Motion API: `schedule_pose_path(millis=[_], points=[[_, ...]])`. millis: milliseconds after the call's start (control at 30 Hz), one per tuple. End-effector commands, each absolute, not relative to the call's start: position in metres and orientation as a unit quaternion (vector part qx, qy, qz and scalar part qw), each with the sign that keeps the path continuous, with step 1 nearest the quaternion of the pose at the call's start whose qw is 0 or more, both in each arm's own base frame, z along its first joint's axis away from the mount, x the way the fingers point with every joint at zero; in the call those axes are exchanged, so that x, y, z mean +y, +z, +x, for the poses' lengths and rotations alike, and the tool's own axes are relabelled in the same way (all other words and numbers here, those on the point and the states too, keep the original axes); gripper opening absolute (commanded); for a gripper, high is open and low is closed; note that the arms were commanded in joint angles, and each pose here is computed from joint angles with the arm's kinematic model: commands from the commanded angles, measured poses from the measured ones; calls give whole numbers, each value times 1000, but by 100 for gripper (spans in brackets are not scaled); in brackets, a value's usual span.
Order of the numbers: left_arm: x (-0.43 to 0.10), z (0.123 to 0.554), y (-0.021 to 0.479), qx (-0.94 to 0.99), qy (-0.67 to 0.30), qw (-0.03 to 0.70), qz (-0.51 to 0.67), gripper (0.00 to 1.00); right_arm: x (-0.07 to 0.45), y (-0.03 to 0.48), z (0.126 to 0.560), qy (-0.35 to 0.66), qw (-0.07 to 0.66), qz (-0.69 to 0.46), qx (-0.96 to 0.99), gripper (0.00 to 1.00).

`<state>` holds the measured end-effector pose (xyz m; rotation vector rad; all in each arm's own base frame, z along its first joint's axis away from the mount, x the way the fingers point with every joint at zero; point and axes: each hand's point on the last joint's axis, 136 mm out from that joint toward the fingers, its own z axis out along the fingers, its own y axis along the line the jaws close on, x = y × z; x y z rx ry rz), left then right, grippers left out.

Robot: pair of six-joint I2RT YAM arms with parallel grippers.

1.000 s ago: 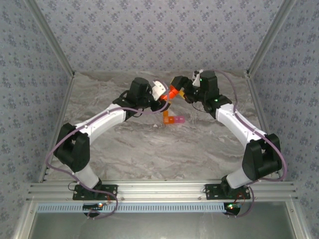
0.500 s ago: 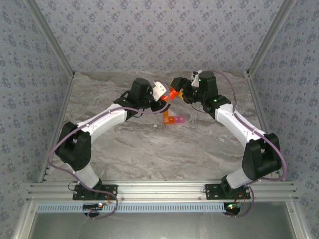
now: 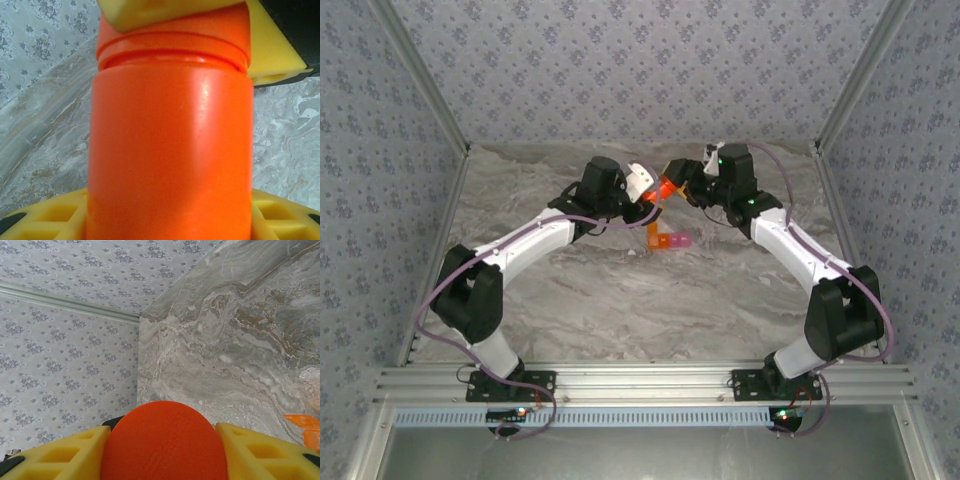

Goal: Sort the pills into containers

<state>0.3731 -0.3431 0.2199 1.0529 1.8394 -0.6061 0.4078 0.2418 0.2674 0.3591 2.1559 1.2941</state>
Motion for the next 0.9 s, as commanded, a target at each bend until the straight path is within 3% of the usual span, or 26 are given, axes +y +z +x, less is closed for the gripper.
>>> schedule_pose_path(millis=[0, 333, 600, 667, 800, 867], points=[[-350, 372, 254, 719, -261, 486, 423, 0, 251, 275, 403, 501, 297, 101, 806, 53], [-351, 352, 274, 695, -368, 461, 411, 0, 255, 317, 392, 558, 388, -96, 727, 52], [-347, 348, 279, 694, -409, 442, 395, 0, 254, 325, 397, 569, 386, -91, 721, 53], [-345, 352, 274, 702, -396, 442, 394, 0, 253, 326, 399, 568, 384, -79, 723, 59], [-340, 359, 263, 717, -362, 446, 395, 0, 246, 332, 402, 554, 392, -53, 732, 81], [-337, 364, 259, 723, -345, 451, 395, 0, 240, 335, 402, 543, 398, -37, 739, 85]])
